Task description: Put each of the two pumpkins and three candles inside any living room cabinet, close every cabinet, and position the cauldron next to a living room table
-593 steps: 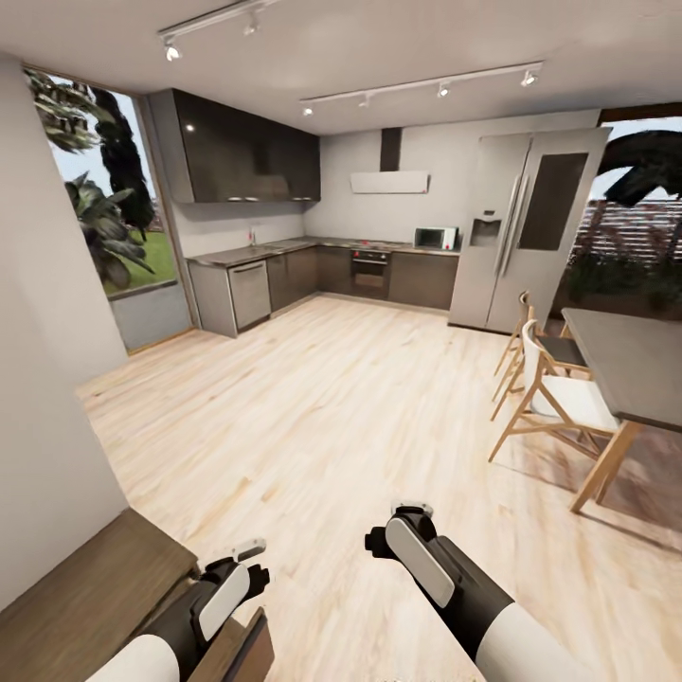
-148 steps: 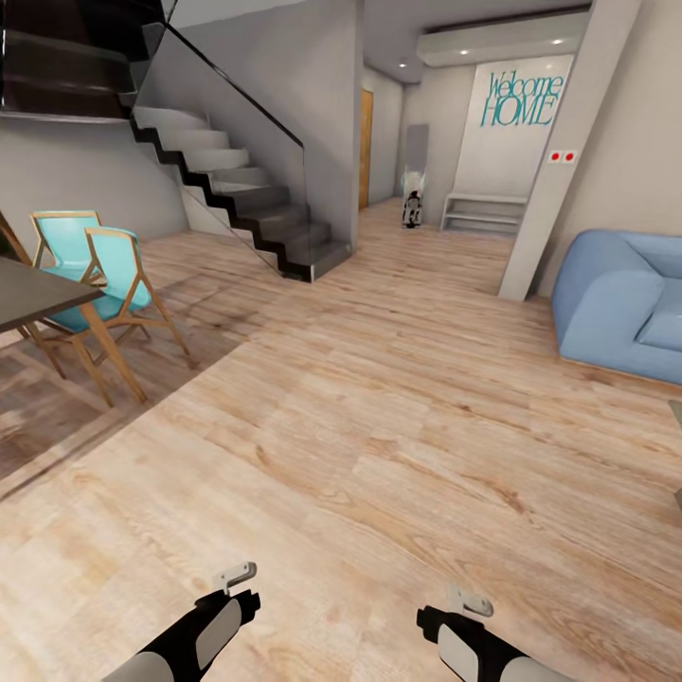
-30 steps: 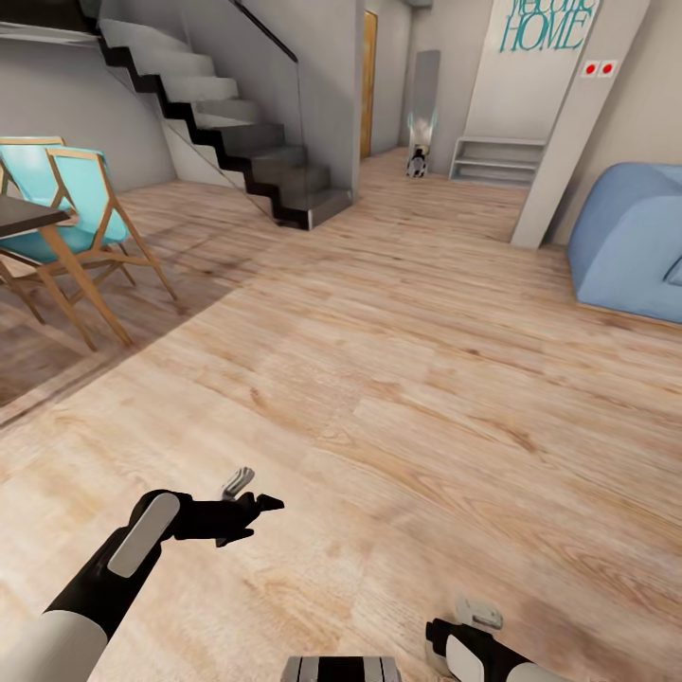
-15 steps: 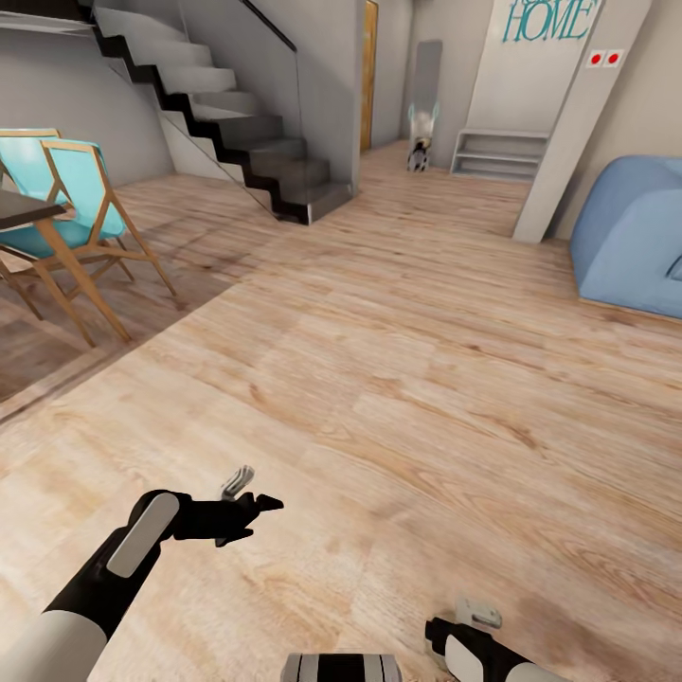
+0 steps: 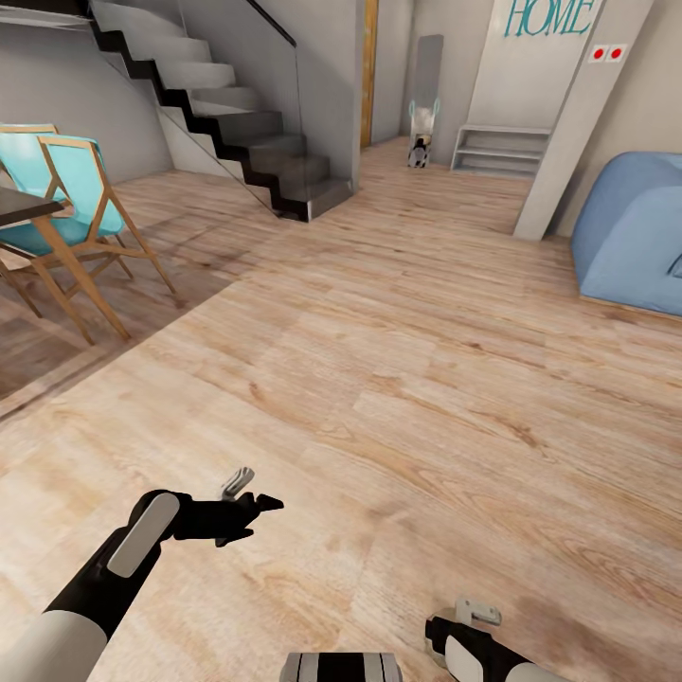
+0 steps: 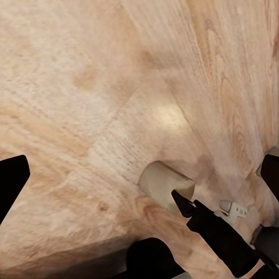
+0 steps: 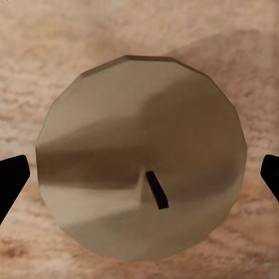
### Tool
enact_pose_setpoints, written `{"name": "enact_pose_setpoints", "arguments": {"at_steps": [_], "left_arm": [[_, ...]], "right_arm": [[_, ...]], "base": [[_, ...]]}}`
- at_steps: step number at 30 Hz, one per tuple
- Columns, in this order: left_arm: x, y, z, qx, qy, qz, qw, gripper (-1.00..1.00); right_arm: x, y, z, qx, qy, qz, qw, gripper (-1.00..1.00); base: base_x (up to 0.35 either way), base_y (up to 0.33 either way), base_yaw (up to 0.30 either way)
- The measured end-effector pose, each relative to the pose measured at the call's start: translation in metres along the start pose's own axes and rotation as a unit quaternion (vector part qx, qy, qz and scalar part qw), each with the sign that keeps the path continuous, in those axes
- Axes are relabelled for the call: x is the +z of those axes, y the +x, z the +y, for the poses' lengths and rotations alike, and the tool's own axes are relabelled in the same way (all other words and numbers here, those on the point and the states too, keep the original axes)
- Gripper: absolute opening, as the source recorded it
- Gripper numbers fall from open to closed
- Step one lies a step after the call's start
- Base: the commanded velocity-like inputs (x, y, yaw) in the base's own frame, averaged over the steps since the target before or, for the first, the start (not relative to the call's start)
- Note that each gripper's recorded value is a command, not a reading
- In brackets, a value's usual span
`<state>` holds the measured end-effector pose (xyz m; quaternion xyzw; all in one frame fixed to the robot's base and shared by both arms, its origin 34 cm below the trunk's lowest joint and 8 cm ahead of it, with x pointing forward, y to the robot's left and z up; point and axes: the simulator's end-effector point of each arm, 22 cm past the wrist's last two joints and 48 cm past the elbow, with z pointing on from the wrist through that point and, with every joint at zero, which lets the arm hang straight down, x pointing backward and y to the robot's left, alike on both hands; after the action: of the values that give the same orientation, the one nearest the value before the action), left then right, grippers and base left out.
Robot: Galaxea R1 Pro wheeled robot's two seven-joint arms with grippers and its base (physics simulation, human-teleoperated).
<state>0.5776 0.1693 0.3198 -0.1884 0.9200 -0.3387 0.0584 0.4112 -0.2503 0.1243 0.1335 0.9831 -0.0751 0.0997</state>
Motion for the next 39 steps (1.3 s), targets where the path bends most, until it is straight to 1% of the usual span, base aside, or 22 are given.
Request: {"name": "enact_pose_setpoints", "arguments": {"at_steps": [29,31,39], "left_arm": [[0.0006,0.0007,-0.0033,-0.004,0.006,0.001,1.0,1.0],[0.0038,0.0024,-0.0006,-0.006,0.005,0.004,1.0,1.0],[0.0039,0.0025,-0.0013,-0.007,0.006,0.004,0.9999,1.0]], "right_arm": [[0.0,-0.0004,-0.0001,0.0,0.0,-0.001,1.0,1.0],[0.0023,0.0032,-0.0006,-0.001,0.001,0.003,1.0,1.0],[0.0023,0.0032,-0.0006,-0.001,0.001,0.003,1.0,1.0]], "base": [[0.001,0.0,0.0],[0.0,0.0,0.0],[0.0,0.0,0.0]]}}
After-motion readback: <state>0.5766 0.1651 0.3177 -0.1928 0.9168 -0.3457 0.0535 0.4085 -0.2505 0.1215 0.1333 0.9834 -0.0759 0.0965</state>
